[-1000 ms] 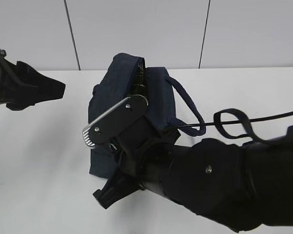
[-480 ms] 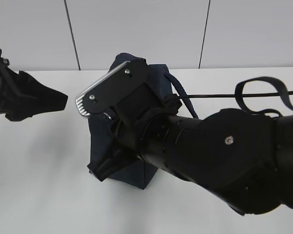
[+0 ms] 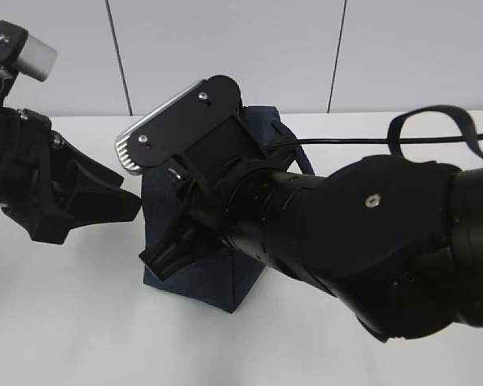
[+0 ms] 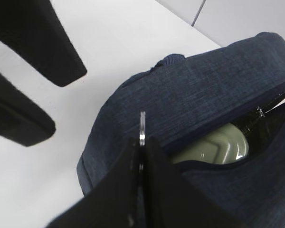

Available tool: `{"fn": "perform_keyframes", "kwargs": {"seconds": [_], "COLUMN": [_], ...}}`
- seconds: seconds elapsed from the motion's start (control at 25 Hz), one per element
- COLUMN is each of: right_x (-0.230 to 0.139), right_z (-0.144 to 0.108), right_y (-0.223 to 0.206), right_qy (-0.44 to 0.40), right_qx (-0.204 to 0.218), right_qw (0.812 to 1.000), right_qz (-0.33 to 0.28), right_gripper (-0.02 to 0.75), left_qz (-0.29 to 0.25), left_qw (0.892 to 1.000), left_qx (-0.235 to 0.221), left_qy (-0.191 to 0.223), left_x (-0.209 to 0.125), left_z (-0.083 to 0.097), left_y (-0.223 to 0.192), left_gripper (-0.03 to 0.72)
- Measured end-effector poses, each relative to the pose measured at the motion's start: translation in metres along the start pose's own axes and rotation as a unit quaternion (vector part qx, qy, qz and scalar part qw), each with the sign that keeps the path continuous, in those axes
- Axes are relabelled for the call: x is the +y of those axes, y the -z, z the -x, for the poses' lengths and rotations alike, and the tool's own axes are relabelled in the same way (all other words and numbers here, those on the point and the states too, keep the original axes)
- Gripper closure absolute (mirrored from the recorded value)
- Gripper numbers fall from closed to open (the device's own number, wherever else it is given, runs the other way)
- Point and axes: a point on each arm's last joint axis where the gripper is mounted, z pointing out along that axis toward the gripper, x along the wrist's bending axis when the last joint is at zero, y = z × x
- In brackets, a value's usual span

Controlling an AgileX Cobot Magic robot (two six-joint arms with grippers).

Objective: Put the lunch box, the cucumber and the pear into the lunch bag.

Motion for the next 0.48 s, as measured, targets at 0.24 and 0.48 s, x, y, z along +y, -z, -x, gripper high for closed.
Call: {"fn": "perform_keyframes", "kwargs": {"seconds": [0.24,0.48], "right_x": [0.000,0.000], "right_z": [0.000,0.000], "right_y": [0.000,0.000], "right_qy": [0.000,0.000], "right_qx": [0.000,0.000], "right_qw": [1.000,1.000], "right_qz": [-0.001,-0.001], "right_gripper": [0.738,0.738], "left_qz": [-0.001,-0.006], "left_qw": [0.999,0.999], "left_qx": [-0.035,-0.041], "left_qy": [-0.038,-0.032], "left_x": [-0.010,-0.016], "left_z": [-0.018,-0.027], "left_y": [-0.018,-0.035], "left_gripper": [0.373,0.373]}}
